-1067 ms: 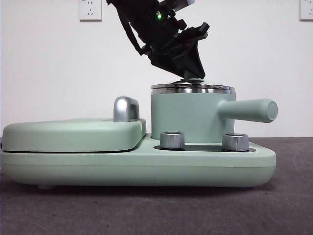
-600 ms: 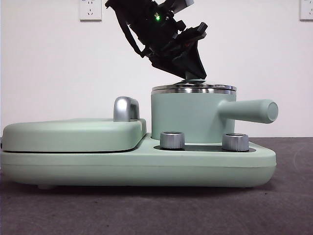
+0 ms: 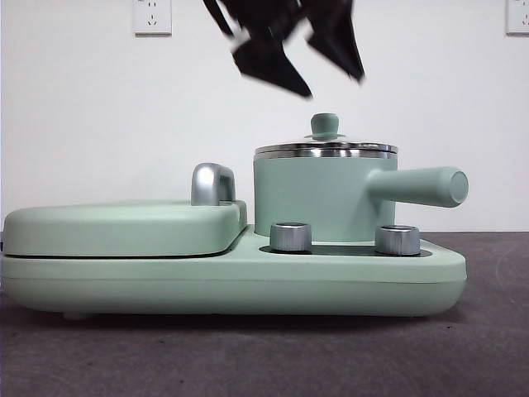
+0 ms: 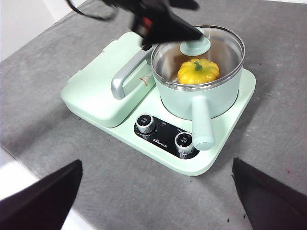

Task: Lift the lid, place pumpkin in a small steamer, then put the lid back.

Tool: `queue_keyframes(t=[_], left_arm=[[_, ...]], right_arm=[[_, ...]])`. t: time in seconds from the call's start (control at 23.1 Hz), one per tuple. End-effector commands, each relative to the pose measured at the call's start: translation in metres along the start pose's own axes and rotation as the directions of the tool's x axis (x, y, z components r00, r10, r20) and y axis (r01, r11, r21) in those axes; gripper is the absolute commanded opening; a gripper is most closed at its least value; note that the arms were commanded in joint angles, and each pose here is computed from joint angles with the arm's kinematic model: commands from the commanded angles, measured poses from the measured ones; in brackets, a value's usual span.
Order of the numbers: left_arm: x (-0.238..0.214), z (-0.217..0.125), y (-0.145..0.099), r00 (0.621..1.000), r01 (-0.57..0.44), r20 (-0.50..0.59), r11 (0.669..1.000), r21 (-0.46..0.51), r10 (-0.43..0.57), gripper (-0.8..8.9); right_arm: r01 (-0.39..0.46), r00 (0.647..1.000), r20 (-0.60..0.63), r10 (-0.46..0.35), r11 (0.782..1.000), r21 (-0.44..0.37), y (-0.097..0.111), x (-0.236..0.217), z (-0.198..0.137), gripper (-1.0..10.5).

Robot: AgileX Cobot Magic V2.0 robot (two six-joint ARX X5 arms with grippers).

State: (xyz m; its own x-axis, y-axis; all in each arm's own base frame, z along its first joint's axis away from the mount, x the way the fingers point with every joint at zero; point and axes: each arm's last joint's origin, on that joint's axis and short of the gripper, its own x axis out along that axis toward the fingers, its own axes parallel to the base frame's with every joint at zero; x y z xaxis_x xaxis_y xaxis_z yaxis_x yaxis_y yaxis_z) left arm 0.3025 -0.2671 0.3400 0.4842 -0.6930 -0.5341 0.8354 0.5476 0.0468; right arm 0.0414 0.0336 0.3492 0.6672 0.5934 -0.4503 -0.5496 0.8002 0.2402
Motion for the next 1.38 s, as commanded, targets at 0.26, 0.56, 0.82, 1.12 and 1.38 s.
queue_keyframes(t=[0.26,0.56,0.82,1.12,1.38], left_arm=[[-0.136,0.012,-0.029,0.993,0.028,-0.116,0.998,-0.055,-0.034,4.64],[-0.214,-0.025,-0.055,0.983,0.106,-0.125,0.974,-0.202,-0.133,4.63],[-0.242,-0.072,-0.07,0.995,0.096,0.024,0.956,-0.275,-0.093,4.63],[-0.261,-0.13,-0.083,0.984,0.042,0.179,0.933,-0.358,0.024,4.59],[-0.269,-0.152,-0.087,0.972,-0.013,0.213,0.933,-0.36,0.096,1.41]], right_arm=[[-0.067,0.998,0.02,0.067,0.998,-0.005,0.003,-0.001,0.004,5.0],[-0.116,0.992,0.045,0.117,0.993,-0.02,0.005,0.001,0.009,5.0],[-0.155,0.987,0.039,0.155,0.988,-0.022,0.007,0.005,0.012,5.0],[-0.152,0.988,0.028,0.153,0.988,-0.02,0.007,0.011,0.015,5.0],[-0.165,0.986,0.009,0.165,0.986,-0.017,0.008,0.015,0.016,3.0]])
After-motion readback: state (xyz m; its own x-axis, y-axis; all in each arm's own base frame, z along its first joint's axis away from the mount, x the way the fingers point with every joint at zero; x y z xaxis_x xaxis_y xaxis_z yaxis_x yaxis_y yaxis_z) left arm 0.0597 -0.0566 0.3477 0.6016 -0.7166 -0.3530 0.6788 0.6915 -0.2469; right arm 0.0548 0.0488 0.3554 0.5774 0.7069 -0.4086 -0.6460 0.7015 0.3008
